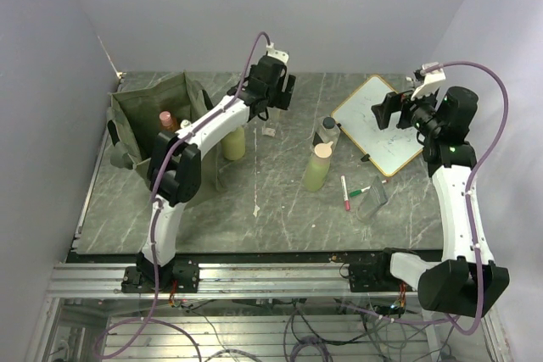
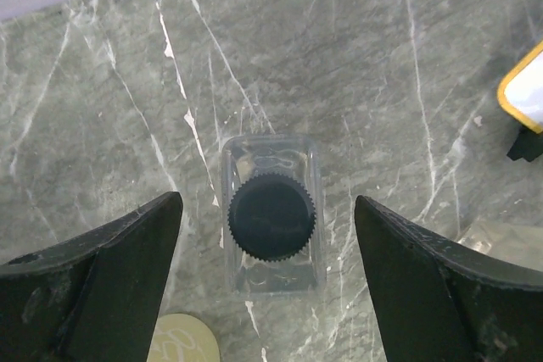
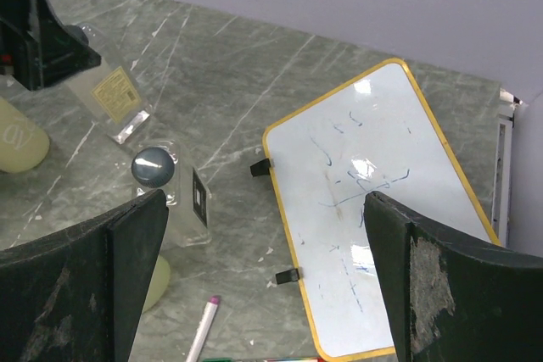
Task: Place the personal care products into the canvas bag
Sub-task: Pick up the care product from the center of the board.
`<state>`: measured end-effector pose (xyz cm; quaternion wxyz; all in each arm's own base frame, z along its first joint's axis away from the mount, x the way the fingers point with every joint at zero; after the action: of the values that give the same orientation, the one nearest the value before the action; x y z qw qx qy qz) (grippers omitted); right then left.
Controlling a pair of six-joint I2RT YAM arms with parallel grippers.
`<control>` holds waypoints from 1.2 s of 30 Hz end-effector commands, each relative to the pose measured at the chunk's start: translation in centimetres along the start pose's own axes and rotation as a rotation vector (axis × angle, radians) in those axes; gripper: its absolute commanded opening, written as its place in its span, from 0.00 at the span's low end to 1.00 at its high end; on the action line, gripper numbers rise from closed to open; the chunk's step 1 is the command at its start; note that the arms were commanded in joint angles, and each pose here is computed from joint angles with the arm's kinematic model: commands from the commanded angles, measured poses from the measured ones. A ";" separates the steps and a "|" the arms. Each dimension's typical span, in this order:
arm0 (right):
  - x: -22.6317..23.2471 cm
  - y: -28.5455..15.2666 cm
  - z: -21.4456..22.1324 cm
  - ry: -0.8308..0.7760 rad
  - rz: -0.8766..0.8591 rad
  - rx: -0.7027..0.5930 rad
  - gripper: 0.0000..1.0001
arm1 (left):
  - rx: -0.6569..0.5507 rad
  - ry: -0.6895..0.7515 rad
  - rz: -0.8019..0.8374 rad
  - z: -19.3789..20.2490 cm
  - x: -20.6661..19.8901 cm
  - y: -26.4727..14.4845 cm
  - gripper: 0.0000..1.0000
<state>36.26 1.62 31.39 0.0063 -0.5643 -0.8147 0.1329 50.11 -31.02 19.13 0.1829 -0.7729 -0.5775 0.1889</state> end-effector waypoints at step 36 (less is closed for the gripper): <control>-0.4 -0.2 -0.3 0.023 -0.004 -0.026 1.00 | -0.121 0.006 0.025 -4.1 -1.1 0.1 0.07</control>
<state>36.39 1.29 31.03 0.0201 -0.5631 -0.8163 0.1273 51.12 -31.46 14.54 0.2096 -0.7562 -0.5856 0.2030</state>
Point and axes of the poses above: each gripper's point midway between its finger pads, its own y axis out along the fingers, its own x axis along the line the jaws close on, z = x × y, the point moved 1 cm from there along -y, back along the fingers, and after that the axes turned 7 degrees about -y, right-handed, at the moved point
